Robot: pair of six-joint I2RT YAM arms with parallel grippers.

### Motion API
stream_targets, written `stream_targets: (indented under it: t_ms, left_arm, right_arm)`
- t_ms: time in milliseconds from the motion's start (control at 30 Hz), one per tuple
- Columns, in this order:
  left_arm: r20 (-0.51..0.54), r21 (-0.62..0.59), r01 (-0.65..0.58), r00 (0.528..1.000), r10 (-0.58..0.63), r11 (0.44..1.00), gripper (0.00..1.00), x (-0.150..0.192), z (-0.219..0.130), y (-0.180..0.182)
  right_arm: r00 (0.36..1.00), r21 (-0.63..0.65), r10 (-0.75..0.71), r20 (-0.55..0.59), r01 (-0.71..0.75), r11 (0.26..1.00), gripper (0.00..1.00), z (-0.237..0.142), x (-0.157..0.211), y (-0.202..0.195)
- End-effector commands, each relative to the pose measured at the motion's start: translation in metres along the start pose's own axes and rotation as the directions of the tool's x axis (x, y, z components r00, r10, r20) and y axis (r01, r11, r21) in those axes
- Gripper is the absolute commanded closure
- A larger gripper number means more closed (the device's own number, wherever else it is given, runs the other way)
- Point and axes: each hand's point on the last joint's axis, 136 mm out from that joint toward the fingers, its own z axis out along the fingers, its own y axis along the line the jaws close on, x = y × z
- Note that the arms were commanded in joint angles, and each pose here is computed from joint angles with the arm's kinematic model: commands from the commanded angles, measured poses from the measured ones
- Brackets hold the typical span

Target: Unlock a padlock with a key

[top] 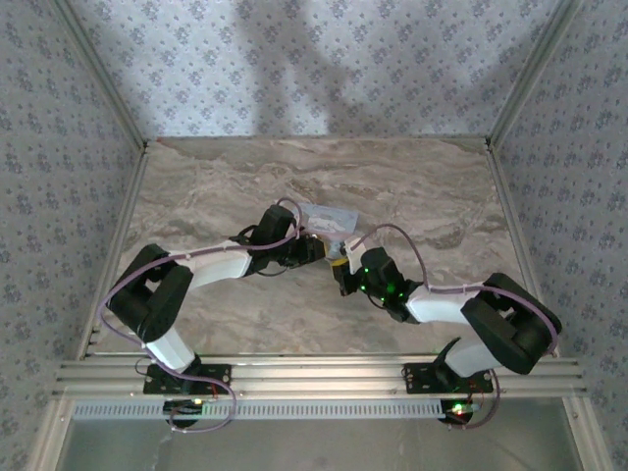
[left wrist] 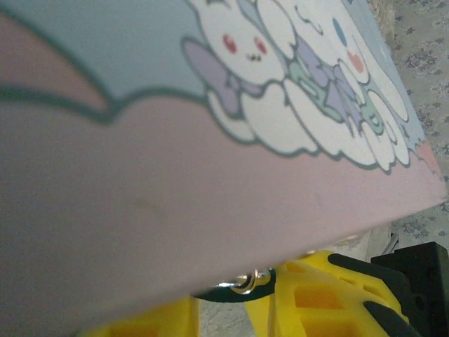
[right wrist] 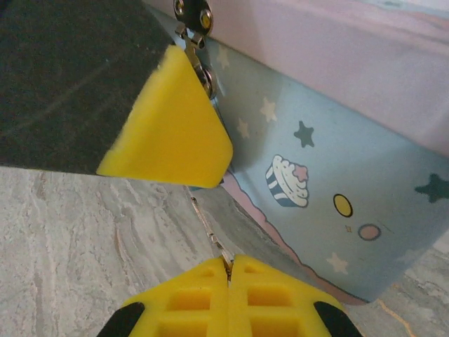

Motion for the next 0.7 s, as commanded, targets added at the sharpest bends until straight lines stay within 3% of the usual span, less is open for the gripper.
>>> stream_targets:
  t_ms: [0,667]
  left_arm:
    - [0.004,0.048,-0.017,1.0,0.017,0.999,0.75,-0.006,0.0,-0.018]
    - [0.005,0.044,-0.014,1.0,0.014,0.999,0.75,-0.005,0.001,-0.017]
  right_arm:
    - [0.999,0.012,-0.015,0.037,0.015,1.0,1.0,0.004,-0.015,-0.002]
    - [1.0,0.075,-0.013,-0.009,0.013,0.997,1.0,0.01,-0.004,-0.015]
